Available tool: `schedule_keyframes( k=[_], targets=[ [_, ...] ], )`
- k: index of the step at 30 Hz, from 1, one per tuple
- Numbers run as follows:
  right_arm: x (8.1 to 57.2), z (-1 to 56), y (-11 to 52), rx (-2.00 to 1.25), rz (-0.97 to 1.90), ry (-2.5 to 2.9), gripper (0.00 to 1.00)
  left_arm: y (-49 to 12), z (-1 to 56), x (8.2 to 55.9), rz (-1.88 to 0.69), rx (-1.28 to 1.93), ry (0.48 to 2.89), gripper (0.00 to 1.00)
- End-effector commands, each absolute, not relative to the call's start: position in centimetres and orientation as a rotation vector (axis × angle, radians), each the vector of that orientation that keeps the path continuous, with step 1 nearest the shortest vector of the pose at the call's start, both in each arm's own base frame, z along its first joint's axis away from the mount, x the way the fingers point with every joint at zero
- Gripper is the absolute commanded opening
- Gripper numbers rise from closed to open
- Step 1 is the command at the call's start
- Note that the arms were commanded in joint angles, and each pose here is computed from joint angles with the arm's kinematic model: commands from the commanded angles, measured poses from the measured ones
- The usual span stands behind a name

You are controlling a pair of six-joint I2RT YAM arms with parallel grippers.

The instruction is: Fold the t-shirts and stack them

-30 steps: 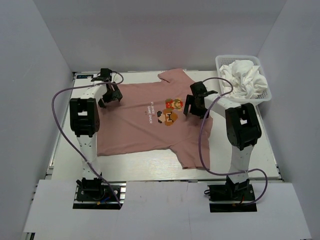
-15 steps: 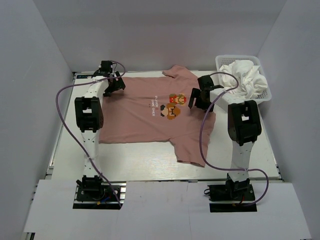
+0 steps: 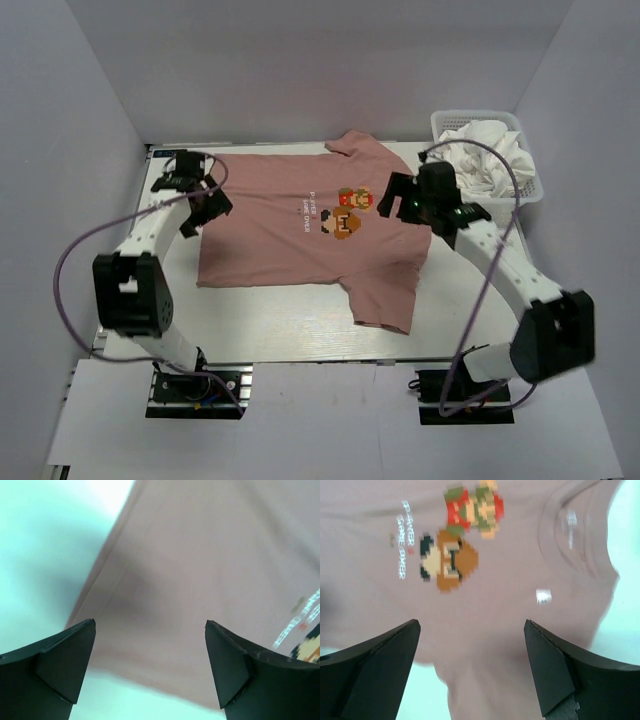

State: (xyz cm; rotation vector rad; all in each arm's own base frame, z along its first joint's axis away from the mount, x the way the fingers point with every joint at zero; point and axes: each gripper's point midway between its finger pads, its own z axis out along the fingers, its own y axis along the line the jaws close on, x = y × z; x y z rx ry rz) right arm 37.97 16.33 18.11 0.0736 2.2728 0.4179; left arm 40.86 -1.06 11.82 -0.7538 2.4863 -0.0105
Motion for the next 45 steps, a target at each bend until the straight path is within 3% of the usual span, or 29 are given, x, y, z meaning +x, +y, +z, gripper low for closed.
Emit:
schedule_keyframes(
  k=[1,4,7,9,16,20,21,23,24,27,43,45],
  targets=[
    [33.1,14.7,15.1,0.128,0.428,2.339,0.90,0.9,10.1,34.1,0.109,-1.059,2.431,1.00],
    [29.3,16.6,14.3,0.103,0.451,2.310,0.90,2.2,8.0,30.1,0.199,-1.195,2.431,1.00],
    [25.5,14.7,13.2,0.111,0.432,2.379,0.90,2.1,6.5,28.3,0.208,-1.260,2.454,1.00],
    [23.1,13.2,12.8,0.108,0.422,2.455,0.90,2.4,5.1,27.4,0.208,-1.303,2.464,0.92],
    [18.4,11.3,12.4,0.093,0.461,2.554,0.90,2.8,2.3,26.6,0.205,-1.384,2.465,0.78],
    [16.2,9.0,12.1,0.028,0.424,2.657,0.90,3.1,1.8,26.9,0.207,-1.395,2.459,0.48],
    [15.0,8.4,12.9,-0.003,0.478,2.713,0.90,2.9,1.6,26.6,0.200,-1.399,2.472,0.30],
    [13.8,7.3,13.3,-0.025,0.489,2.772,0.90,2.9,1.1,26.6,0.199,-1.398,2.471,0.13],
    [13.5,6.8,13.8,-0.032,0.506,2.783,0.90,2.7,1.1,26.6,0.183,-1.400,2.477,0.00],
    [12.8,5.8,14.8,-0.059,0.531,2.803,0.90,2.5,0.9,26.5,0.171,-1.401,2.482,0.00],
    [15.3,3.2,16.3,-0.472,0.060,2.725,0.90,2.7,1.8,26.8,0.180,-1.386,2.478,0.00],
    [14.9,2.1,16.3,-0.489,0.040,2.749,0.83,2.7,2.0,26.9,0.180,-1.386,2.478,0.00]
  ],
)
